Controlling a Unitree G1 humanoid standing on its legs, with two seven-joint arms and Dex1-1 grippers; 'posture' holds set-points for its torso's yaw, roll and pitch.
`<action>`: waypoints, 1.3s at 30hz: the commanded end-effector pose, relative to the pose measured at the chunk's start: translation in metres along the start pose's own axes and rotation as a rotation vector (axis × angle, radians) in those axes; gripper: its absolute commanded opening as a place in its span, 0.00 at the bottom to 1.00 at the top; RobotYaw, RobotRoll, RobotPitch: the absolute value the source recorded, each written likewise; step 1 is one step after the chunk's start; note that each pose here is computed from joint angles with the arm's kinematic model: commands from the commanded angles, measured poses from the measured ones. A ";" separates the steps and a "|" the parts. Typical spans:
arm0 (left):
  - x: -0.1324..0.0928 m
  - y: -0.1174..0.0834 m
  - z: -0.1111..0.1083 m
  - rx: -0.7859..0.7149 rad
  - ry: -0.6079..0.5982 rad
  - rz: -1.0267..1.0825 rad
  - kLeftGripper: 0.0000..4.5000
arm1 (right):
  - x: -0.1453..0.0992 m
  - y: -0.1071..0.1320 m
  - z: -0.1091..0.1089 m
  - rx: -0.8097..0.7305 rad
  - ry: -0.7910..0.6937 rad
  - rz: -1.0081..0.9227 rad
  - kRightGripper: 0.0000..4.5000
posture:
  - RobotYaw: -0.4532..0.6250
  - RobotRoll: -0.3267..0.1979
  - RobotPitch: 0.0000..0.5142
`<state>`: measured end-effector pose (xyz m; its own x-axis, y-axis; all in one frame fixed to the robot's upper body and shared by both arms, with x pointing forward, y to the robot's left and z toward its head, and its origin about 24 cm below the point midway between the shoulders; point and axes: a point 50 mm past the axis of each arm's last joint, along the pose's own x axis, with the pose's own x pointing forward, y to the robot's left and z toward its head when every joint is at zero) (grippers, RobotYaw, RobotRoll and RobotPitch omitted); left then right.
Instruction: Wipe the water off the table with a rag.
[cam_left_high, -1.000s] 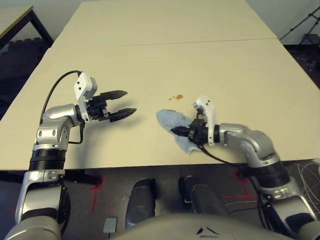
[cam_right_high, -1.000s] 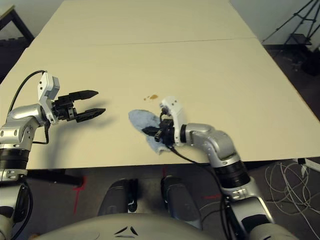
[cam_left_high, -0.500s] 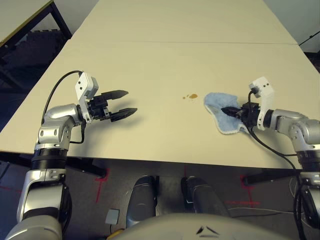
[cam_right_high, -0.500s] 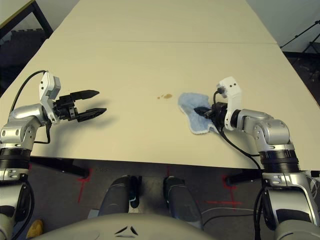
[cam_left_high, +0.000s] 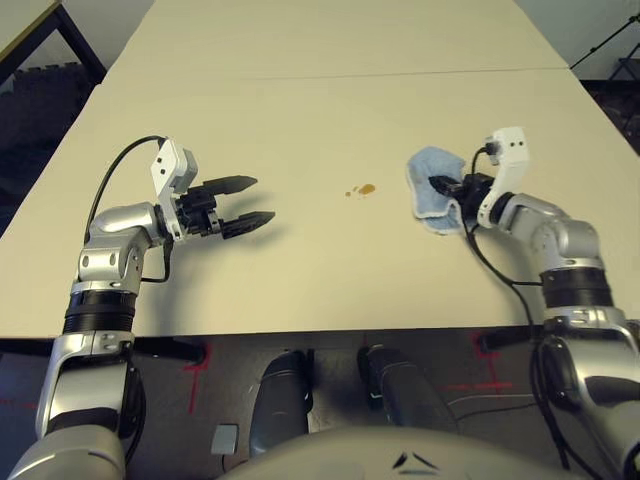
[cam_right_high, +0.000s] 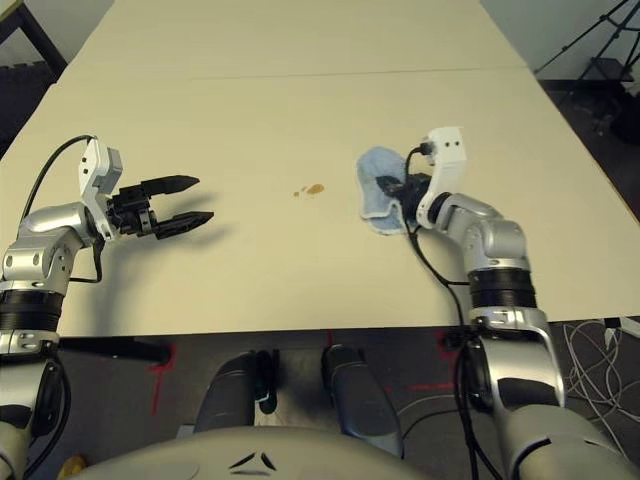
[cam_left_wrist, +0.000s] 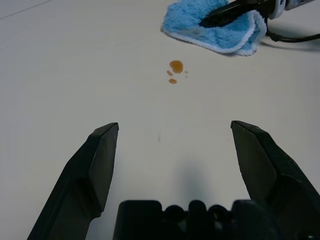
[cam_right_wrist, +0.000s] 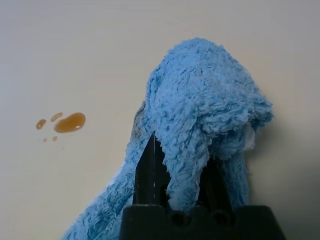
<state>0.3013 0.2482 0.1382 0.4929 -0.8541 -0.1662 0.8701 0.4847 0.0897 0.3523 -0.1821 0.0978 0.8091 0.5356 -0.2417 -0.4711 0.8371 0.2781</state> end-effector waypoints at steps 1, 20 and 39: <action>0.001 -0.002 -0.004 -0.010 0.026 -0.022 1.00 | 0.022 0.018 -0.026 0.030 0.098 0.052 0.00 | 0.25 0.62 0.25; -0.006 -0.010 -0.009 -0.037 0.047 -0.047 1.00 | 0.074 0.130 -0.053 -0.022 0.200 0.411 0.00 | 0.27 0.62 0.26; -0.002 -0.013 -0.012 -0.050 0.038 -0.047 1.00 | 0.036 0.015 -0.017 -0.116 0.167 0.084 0.00 | 0.26 0.62 0.27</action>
<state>0.2889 0.2484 0.1253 0.4584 -0.8641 -0.2076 0.8860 0.4625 0.0313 0.3693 -0.1150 0.0946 0.6513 0.7014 -0.2895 -0.6783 0.7092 0.1923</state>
